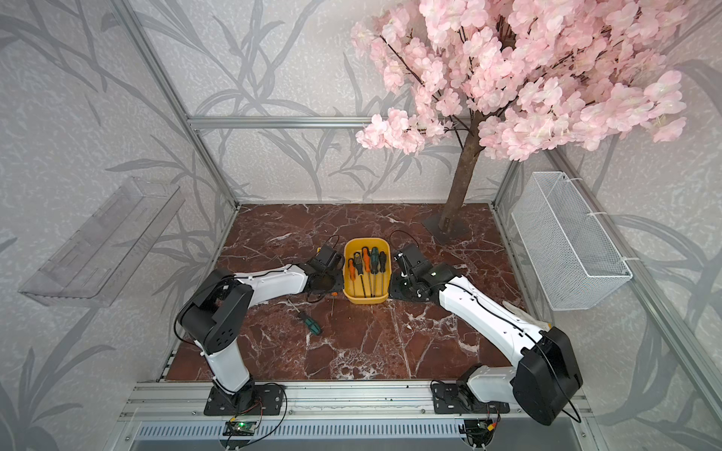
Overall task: Put the screwdriver on the desktop into the storage box
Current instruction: Pick up the screwdriver from the center of the board.
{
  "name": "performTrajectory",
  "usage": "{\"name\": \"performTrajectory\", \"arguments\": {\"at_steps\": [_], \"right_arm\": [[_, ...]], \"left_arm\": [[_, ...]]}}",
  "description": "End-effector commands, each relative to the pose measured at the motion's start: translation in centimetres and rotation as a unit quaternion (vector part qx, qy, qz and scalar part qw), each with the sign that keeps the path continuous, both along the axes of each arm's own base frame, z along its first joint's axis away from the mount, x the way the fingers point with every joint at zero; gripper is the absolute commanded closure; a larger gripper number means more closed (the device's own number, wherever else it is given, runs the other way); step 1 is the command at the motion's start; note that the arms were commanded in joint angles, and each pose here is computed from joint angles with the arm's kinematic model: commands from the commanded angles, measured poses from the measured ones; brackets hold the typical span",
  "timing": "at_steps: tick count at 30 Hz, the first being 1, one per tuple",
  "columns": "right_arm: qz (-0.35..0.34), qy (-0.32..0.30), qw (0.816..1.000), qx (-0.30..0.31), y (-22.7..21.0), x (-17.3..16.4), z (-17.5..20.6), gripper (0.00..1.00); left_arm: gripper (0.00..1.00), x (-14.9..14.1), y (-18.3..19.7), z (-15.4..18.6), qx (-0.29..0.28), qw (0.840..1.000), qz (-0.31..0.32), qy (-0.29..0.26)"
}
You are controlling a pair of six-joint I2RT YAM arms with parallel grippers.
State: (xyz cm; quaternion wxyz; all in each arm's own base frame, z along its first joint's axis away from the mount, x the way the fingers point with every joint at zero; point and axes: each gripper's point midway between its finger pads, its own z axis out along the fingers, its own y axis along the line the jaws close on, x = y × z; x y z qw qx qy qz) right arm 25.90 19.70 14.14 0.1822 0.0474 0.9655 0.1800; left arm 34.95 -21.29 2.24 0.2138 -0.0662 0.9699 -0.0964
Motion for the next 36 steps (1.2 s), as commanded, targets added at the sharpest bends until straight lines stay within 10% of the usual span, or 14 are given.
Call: {"name": "performTrajectory", "arguments": {"at_steps": [1, 12, 36], "right_arm": [[-0.002, -0.008, 1.000, 0.003, -0.1, -0.2, 0.4, 0.54], [-0.003, -0.012, 1.000, -0.001, -0.3, -0.2, 0.6, 0.54], [-0.005, -0.019, 1.000, 0.001, -0.4, -0.2, 0.8, 0.54]], "left_arm": [[0.72, -2.6, 2.1, -2.3, 0.063, 0.997, -0.006, 0.047], [0.82, -3.3, 2.5, -4.0, 0.102, 0.992, -0.012, 0.068], [0.92, 1.7, -0.4, 9.7, 0.051, 0.997, -0.028, -0.047]]}}
